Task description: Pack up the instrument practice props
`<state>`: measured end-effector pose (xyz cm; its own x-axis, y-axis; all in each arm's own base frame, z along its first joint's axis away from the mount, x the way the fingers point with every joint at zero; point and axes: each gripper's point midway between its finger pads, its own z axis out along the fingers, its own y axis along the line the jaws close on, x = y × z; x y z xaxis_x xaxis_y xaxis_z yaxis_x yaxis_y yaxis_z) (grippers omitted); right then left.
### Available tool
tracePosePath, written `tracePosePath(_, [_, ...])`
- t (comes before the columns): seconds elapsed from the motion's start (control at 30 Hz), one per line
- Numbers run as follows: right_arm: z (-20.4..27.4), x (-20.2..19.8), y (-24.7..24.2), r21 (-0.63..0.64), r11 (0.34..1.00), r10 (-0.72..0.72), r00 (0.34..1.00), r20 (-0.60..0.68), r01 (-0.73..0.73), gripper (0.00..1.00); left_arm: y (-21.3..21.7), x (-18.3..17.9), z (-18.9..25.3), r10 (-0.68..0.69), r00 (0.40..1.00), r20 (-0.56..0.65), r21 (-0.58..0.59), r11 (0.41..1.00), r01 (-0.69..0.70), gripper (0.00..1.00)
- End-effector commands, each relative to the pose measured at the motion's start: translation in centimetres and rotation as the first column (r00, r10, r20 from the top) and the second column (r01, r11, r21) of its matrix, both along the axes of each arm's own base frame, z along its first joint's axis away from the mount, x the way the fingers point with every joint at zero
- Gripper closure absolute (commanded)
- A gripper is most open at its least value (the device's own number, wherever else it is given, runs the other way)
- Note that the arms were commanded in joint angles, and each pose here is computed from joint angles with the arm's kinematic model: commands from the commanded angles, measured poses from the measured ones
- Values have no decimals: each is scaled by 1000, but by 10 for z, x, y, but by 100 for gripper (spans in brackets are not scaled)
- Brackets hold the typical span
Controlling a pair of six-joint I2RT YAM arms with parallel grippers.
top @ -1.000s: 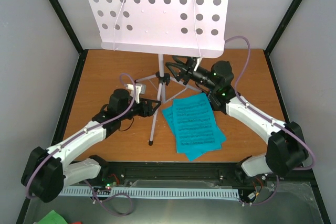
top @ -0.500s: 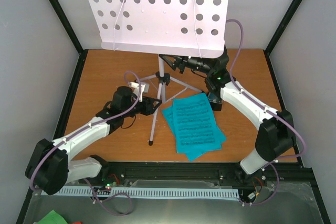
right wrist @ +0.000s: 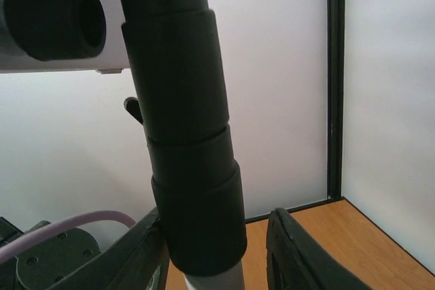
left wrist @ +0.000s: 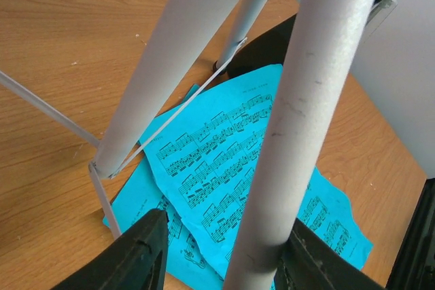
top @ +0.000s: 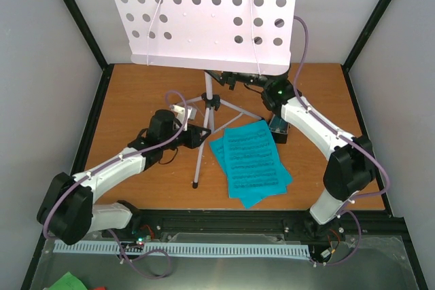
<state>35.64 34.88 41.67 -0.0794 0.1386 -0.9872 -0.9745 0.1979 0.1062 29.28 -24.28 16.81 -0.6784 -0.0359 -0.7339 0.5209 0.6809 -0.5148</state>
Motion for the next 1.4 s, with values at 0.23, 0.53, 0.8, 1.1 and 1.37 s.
tracePosePath(0.23, [8, 2, 0, -25, 1000, 14, 999, 41, -13, 81, -4, 15, 20, -9, 996, 85, 7, 1000, 9, 86])
tracePosePath(0.53, [18, -7, 1, -1, 999, 53, 997, 62, -53, 97, 2, 22, 30, 17, 985, 173, 35, 999, -24, 100])
tracePosePath(0.8, [29, -25, 22, 11, 992, 122, 988, 91, -124, 97, 17, 28, 84, 77, 916, 394, 23, 995, -93, 100])
tracePosePath(1.1, [34, -40, 41, 12, 985, 170, 980, 108, -172, 97, 39, 27, 138, 176, 811, 557, -30, 981, -193, 100])
tracePosePath(1.37, [34, -55, 54, 4, 979, 203, 972, 115, -205, 97, 51, 25, 171, 222, 734, 641, -59, 968, -242, 100])
